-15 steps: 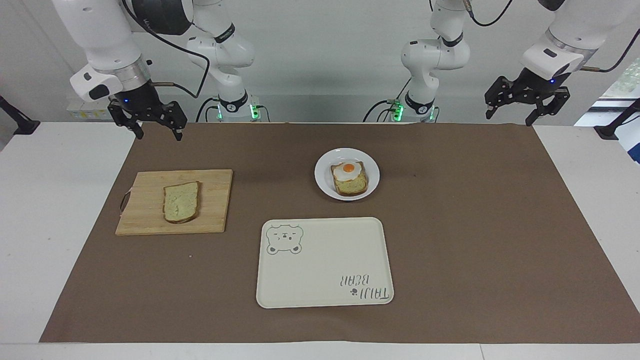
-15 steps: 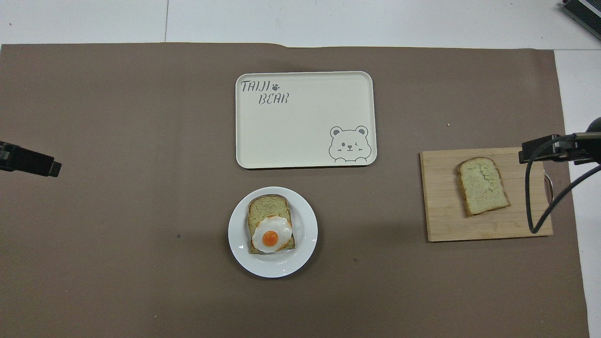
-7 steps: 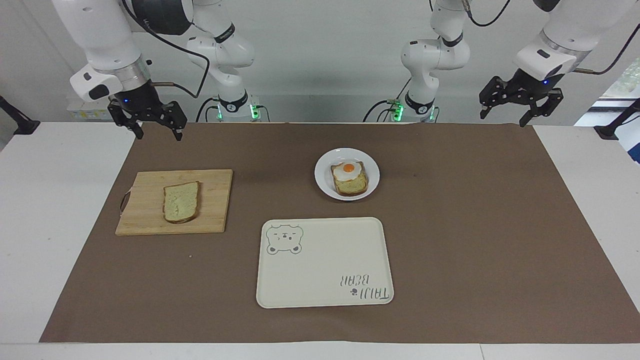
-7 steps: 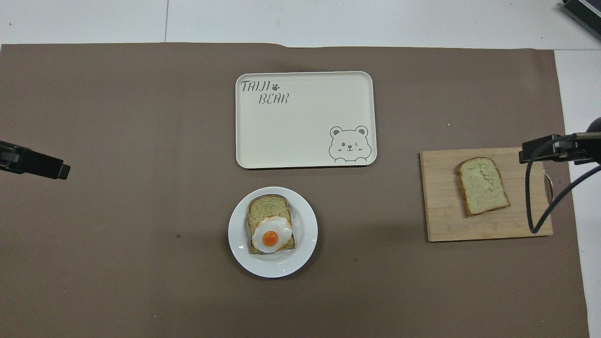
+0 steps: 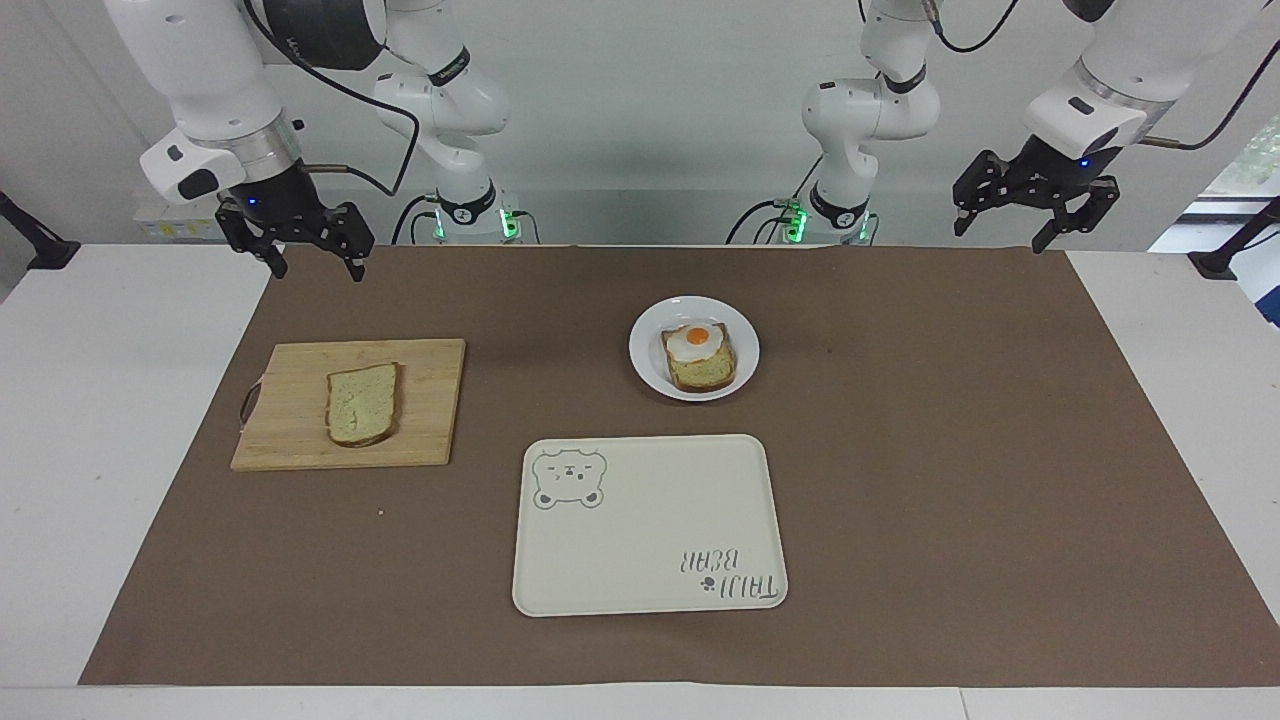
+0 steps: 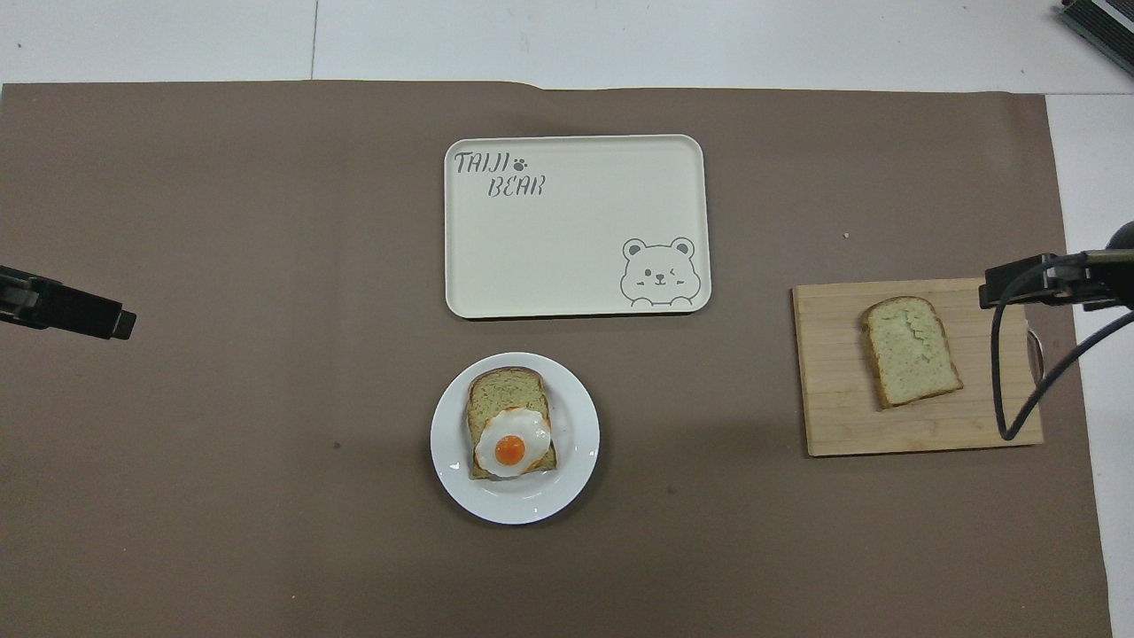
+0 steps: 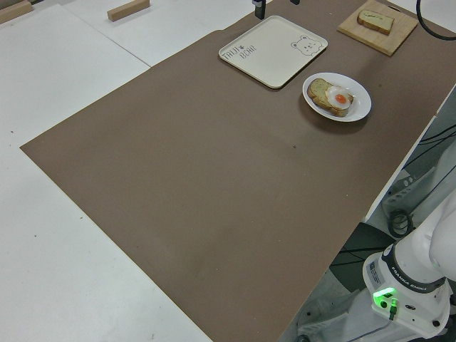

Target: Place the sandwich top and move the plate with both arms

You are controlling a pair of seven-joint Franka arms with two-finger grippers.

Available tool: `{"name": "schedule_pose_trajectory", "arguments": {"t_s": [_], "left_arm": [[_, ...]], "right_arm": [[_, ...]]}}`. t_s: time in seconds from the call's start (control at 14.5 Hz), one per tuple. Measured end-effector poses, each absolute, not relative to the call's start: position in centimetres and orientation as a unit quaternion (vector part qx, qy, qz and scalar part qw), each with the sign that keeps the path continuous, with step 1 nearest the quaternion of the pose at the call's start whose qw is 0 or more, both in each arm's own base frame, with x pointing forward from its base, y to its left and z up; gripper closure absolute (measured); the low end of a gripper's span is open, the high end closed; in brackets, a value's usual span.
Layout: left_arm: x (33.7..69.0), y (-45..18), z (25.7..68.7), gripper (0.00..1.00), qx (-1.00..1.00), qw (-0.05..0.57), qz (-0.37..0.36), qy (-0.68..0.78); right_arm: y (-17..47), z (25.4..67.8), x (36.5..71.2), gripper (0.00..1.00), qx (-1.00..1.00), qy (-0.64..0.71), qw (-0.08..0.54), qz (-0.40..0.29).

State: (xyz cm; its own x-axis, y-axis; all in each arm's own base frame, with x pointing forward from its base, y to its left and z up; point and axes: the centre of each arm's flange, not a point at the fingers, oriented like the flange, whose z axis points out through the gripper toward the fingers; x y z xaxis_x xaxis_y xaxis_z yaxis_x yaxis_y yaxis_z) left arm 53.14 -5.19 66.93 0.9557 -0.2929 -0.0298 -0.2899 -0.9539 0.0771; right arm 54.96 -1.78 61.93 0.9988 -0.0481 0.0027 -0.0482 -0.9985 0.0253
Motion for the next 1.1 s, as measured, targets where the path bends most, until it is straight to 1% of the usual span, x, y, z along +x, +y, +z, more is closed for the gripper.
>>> {"name": "schedule_pose_trajectory", "arguments": {"t_s": [0.41, 0.76, 1.1], "left_arm": [[52.9, -5.7, 66.7, 0.00, 0.987, 0.057, -0.016, -0.149], [52.8, -5.8, 65.4, 0.00, 0.986, 0.064, -0.022, -0.149], [52.7, -5.8, 65.5, 0.00, 0.986, 0.069, -0.018, -0.148]], "right_arm": [[-1.8, 61.8, 54.9, 0.00, 1.000, -0.024, 0.013, -0.003], [-1.8, 61.5, 54.8, 0.00, 1.000, -0.024, 0.013, -0.010], [-1.9, 61.5, 54.8, 0.00, 1.000, -0.026, 0.013, -0.011]]}}
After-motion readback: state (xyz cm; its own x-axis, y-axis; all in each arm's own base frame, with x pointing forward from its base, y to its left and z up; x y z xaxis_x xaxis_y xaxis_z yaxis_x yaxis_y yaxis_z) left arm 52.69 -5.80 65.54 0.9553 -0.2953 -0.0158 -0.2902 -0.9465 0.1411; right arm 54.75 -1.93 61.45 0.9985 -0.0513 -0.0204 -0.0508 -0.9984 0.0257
